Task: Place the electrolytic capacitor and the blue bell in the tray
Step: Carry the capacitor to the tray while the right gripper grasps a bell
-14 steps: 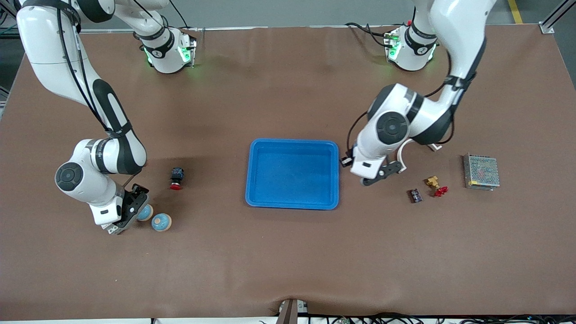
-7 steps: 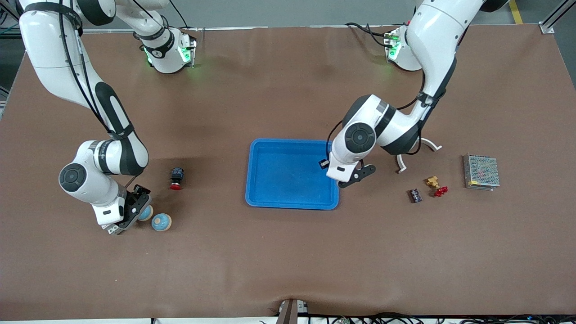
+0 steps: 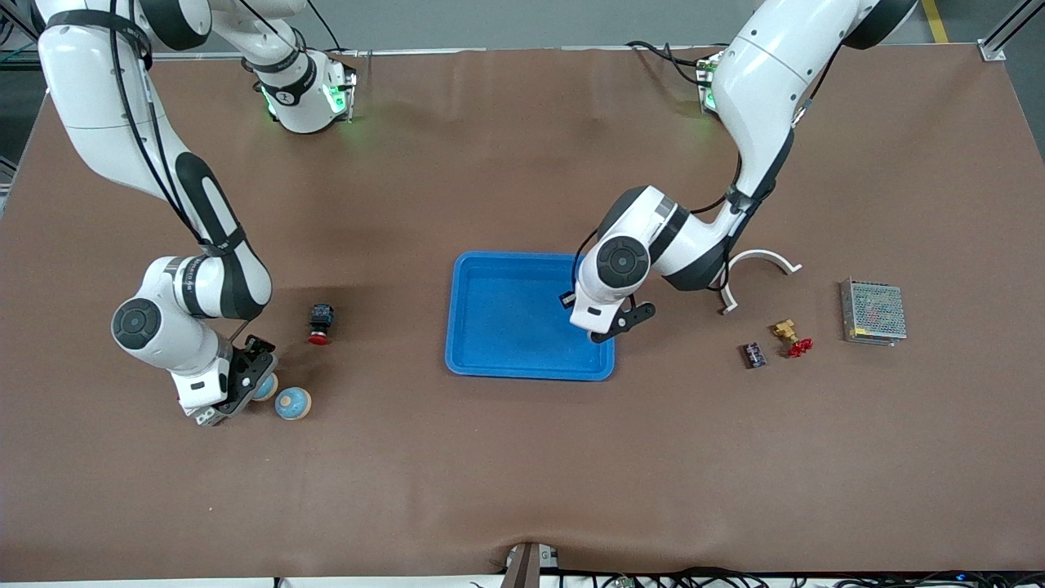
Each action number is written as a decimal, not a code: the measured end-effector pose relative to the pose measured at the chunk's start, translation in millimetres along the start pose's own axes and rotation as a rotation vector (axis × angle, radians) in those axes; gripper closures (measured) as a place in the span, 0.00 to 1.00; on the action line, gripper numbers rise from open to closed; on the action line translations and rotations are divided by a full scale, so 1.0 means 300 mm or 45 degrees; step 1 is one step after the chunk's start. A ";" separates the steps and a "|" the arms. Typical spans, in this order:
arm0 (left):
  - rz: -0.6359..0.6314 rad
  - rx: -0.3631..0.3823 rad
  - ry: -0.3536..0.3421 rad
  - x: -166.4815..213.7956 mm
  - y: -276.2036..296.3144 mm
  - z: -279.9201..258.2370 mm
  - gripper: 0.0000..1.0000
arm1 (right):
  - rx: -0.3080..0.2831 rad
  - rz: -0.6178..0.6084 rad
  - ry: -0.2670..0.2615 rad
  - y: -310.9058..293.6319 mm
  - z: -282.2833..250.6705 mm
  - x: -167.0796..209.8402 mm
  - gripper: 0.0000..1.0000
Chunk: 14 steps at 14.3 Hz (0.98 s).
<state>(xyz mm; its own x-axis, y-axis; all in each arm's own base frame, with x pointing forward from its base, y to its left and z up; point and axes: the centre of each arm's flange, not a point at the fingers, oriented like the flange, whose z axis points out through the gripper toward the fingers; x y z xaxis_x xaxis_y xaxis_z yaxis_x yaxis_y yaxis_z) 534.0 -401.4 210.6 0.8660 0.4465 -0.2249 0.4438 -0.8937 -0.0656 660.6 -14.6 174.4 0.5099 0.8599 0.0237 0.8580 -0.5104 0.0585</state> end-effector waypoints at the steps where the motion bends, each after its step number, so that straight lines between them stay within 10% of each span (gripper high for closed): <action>1: -0.002 -0.001 -0.003 0.004 0.001 0.017 0.67 | 0.001 0.003 0.002 -0.001 0.004 0.000 0.00; 3: -0.005 -0.002 -0.007 0.010 0.003 0.039 0.67 | 0.002 0.006 0.004 -0.001 0.009 0.000 0.00; 7: -0.008 -0.006 -0.009 0.016 0.005 0.059 0.58 | -0.004 0.008 0.009 0.004 0.002 0.004 0.32; 14: 0.000 -0.034 0.029 0.038 0.019 0.011 0.00 | -0.016 0.010 0.017 0.020 -0.016 0.013 0.33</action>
<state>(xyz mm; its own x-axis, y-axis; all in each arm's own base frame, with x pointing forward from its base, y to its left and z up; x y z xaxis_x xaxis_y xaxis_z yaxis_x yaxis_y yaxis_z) 545.8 -401.6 204.3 0.8709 0.4476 -0.2030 0.4495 -0.8924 -0.0393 667.4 -14.4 179.5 0.5156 0.8560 0.0379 0.8531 -0.5169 0.0712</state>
